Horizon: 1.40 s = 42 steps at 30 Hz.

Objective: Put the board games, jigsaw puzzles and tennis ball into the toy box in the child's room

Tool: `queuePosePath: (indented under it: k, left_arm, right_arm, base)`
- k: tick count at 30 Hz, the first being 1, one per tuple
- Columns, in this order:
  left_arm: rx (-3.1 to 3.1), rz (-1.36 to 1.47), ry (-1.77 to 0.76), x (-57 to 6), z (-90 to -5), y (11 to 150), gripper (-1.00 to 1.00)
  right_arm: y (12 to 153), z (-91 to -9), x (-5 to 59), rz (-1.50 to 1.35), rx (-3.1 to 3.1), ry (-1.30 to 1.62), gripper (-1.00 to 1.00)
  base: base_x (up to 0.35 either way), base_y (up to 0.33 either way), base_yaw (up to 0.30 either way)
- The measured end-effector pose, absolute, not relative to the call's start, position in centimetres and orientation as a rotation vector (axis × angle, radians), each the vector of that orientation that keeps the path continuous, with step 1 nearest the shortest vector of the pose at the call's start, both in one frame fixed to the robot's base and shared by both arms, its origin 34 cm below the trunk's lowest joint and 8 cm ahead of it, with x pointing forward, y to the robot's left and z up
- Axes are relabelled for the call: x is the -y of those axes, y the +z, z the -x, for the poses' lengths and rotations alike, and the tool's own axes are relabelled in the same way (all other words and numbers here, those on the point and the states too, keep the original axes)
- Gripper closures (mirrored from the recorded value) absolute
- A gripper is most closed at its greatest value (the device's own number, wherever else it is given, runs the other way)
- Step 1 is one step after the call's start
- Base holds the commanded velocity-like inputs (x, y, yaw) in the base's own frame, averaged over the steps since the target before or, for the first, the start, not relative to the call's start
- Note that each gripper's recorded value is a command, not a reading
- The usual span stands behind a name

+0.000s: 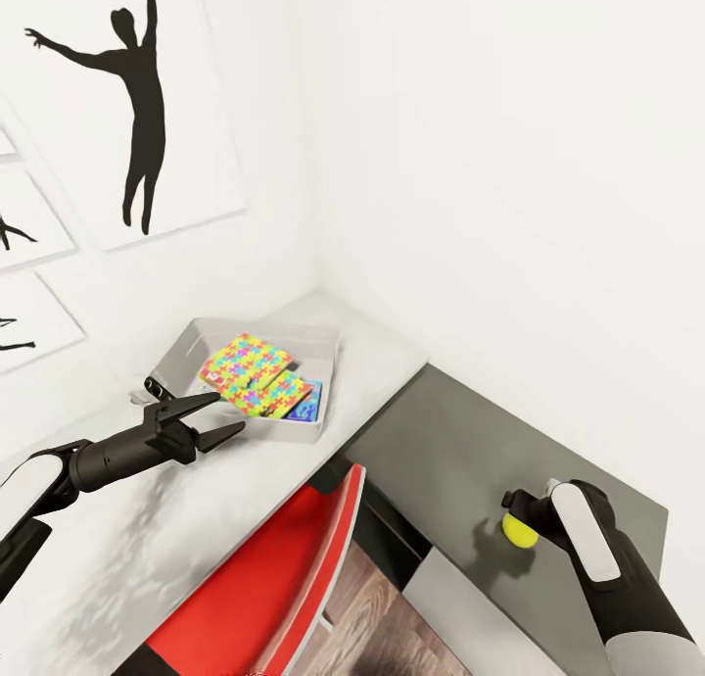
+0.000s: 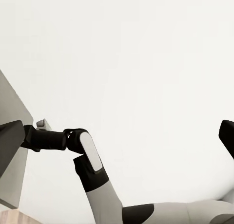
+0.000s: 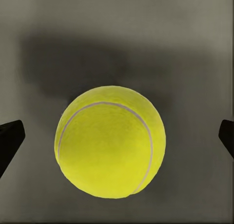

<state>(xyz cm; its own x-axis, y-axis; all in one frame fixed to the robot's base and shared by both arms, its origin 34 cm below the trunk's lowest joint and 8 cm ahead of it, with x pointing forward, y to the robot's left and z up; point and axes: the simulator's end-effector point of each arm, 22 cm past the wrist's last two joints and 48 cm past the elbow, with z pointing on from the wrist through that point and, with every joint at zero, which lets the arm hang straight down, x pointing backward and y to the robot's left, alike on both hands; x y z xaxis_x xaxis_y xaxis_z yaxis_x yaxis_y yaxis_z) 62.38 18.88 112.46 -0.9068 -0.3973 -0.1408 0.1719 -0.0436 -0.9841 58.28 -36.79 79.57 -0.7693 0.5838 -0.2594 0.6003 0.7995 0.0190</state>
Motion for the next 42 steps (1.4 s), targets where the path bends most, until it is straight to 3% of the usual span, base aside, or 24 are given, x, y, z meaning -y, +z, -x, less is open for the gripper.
queuePosePath:
  k: [27, 28, 42]
  left_arm:
    - [-1.862, 0.255, -2.010, -18.90, -62.58, 111.68, -1.00]
    - [-1.862, 0.255, -2.010, -18.90, -62.58, 111.68, -1.00]
    - [-1.862, 0.255, -2.010, -18.89, -62.57, 111.68, -1.00]
  right_arm:
    - [78.85, -57.96, 36.77, -0.919, -2.750, -0.101, -1.00]
    - [78.84, -57.96, 36.76, -0.919, -2.750, -0.101, 1.00]
    - [78.83, -57.94, 36.64, -0.903, -2.757, -0.107, 1.00]
  base:
    - [-0.002, 0.000, 0.000]
    - [0.000, 0.000, 0.000]
    - [0.000, 0.000, 0.000]
